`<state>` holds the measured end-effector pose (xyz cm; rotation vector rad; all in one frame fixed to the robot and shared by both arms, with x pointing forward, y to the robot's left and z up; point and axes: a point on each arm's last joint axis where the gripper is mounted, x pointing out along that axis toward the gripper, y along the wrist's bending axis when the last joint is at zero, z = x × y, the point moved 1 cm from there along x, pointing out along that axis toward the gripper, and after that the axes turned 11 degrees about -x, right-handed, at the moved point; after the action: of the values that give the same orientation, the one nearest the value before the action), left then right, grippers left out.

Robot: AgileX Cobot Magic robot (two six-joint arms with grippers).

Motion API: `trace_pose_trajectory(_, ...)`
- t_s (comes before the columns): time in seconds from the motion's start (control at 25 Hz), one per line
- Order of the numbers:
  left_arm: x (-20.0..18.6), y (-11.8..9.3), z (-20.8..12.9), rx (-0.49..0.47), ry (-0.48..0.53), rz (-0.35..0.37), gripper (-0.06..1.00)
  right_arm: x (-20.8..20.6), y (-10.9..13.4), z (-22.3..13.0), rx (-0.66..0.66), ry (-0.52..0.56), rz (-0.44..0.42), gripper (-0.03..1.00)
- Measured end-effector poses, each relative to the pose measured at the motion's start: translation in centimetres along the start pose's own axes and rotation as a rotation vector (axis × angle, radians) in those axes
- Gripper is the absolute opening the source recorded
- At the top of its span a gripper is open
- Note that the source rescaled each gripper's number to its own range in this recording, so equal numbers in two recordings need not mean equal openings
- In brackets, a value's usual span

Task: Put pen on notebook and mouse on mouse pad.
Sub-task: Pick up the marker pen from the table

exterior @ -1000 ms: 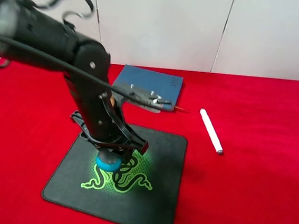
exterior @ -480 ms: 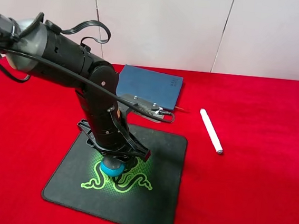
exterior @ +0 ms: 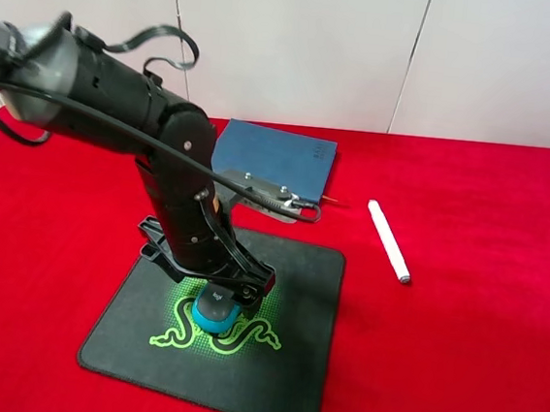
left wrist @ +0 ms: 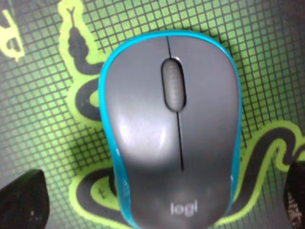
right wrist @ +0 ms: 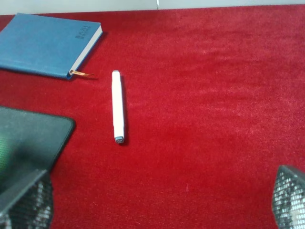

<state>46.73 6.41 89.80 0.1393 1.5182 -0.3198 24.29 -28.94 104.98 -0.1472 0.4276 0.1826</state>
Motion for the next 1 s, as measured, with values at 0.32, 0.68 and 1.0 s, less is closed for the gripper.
trace_pose_trajectory(0.32,-4.8,0.2,-1.0,0.019,-0.037,-0.019,1.0,0.0,0.0,0.0,0.0,0.0,0.0,1.0)
trace_pose_trajectory(0.68,-13.8,2.2,-4.3,0.094,-0.165,0.015,1.0,0.0,0.0,0.0,0.0,0.0,0.0,1.0)
trace_pose_trajectory(1.0,-21.0,5.5,-9.0,0.126,-0.344,0.063,1.0,0.0,0.0,0.0,0.0,0.0,0.0,1.0)
